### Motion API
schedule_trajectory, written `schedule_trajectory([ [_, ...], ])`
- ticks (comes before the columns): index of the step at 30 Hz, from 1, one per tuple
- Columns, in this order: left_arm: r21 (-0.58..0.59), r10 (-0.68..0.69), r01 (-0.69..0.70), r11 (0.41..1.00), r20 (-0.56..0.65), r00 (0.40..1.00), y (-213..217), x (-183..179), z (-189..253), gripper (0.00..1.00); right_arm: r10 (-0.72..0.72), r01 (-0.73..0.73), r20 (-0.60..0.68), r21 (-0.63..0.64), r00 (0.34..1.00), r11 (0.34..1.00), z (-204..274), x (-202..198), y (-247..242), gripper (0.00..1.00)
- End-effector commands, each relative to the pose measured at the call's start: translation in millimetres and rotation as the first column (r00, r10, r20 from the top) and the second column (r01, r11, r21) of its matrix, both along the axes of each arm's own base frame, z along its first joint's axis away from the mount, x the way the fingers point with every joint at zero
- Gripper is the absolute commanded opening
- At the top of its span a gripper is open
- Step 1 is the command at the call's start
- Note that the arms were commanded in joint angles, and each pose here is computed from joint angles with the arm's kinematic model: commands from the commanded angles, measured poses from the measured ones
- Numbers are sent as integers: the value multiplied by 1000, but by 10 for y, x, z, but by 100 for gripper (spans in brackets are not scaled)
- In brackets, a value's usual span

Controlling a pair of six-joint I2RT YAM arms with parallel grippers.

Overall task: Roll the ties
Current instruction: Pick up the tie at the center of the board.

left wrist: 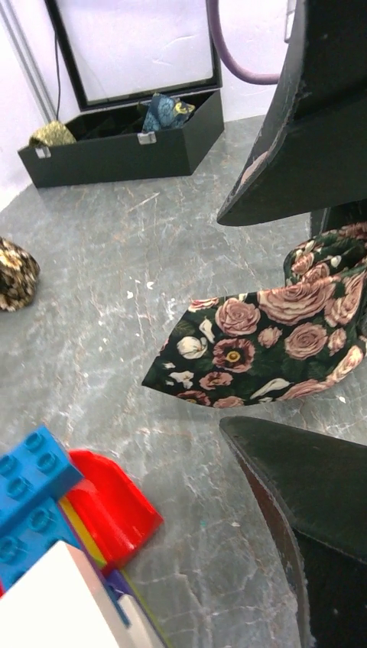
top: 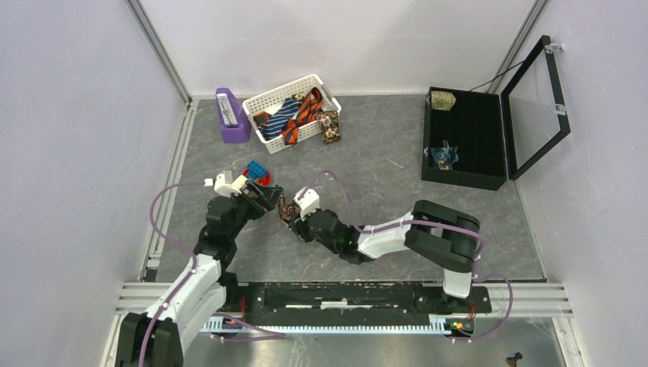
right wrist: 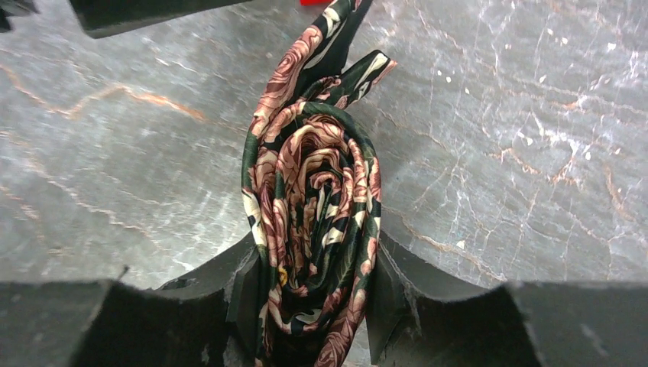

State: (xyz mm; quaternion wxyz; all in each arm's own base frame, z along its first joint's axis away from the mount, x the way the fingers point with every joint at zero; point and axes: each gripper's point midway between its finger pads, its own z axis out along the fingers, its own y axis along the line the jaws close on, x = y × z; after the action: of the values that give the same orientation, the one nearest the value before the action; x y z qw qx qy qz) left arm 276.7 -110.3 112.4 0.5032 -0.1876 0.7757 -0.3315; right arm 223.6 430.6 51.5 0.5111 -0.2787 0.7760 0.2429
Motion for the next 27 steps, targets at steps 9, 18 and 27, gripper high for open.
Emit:
schedule_trajectory([
  [9,88,-253,240,967,456,853,-373,-275,841,100,200,-179,-80,209,977,961,844,87,-361,24],
  [18,137,-415,449,883,674,611,-727,-650,1341,87,330,-303,-138,187,934,934,1086,56,-869,24],
  [27,265,-617,647,715,674,406,-1288,-928,1504,83,527,-493,-56,284,848,823,1361,-268,-1084,20],
])
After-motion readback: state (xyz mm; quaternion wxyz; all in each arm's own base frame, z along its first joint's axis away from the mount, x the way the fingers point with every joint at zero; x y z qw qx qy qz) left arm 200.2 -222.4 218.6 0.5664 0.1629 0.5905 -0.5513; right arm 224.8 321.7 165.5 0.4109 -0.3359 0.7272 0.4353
